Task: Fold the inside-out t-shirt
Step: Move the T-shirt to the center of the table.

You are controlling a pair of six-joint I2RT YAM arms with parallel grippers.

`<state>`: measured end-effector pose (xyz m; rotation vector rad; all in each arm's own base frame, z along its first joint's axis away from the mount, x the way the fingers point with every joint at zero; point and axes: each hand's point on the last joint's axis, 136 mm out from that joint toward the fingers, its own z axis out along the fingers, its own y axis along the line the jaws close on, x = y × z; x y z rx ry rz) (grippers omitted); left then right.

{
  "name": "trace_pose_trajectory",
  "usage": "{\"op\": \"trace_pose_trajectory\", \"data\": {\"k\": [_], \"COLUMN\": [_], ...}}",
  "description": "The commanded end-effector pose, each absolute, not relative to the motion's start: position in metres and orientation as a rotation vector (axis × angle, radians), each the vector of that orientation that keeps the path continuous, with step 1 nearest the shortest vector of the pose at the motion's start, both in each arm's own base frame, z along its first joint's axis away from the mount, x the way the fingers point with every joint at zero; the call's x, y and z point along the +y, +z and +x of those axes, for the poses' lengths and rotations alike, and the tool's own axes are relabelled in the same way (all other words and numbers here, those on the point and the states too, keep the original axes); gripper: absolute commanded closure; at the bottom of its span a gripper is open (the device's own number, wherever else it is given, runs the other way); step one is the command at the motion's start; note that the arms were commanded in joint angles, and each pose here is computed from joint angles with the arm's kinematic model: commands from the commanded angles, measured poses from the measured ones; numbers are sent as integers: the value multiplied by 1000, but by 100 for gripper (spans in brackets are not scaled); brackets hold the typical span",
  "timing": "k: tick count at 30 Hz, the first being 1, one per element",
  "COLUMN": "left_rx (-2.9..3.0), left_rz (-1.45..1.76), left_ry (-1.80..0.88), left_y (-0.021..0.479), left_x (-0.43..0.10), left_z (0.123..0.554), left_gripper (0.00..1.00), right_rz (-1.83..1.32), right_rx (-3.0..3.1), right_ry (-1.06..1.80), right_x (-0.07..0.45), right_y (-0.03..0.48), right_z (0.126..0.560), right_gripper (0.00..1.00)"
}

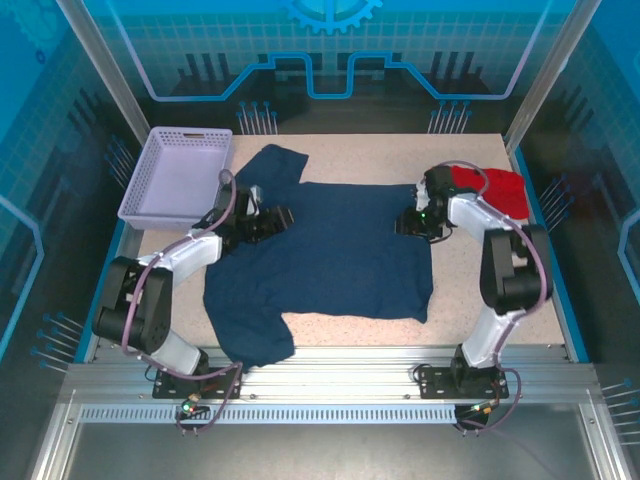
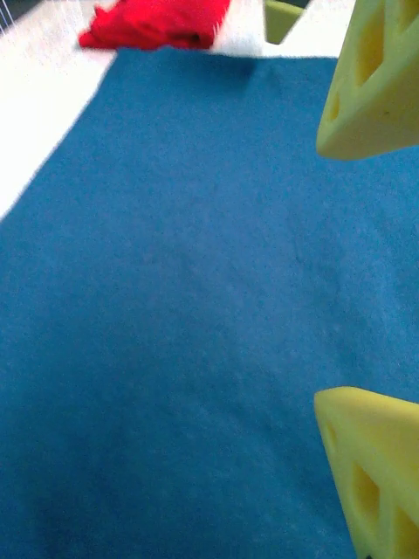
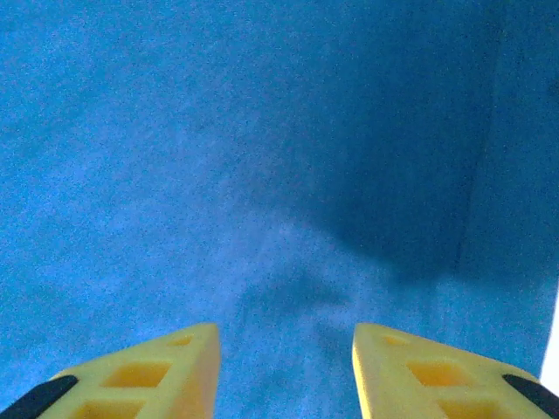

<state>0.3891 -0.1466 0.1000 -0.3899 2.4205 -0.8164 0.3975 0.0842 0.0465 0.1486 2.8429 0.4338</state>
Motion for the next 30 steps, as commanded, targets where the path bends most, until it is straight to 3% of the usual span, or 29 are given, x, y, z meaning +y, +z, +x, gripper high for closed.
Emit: {"op": "trace_pose_trajectory", "data": {"k": [1,12,23,26,30], "left_rx": [2415,2506,2548,2520,2443], "left_rz": [-356,-384,-369,-354,-341], "left_ry": [-804,-667,-635,-658,-735], "left_y": [89,44,27,44,83], "left_x": [-149,-141,-154,-159,-166], "left_z": [393,413,479,493,494], "left_gripper": [30,29,28,28,28], "right_rz": [201,254,229,169,143], "right_rx": [2915,3008,2898,2840,2791], "right_ry": [332,203,246,216,94], "right_x": [74,59,58,58,45], "right_y": [28,0,29,71,106], "right_z": [413,464,550,546,488], "right_gripper": [56,62,65,62,56]}}
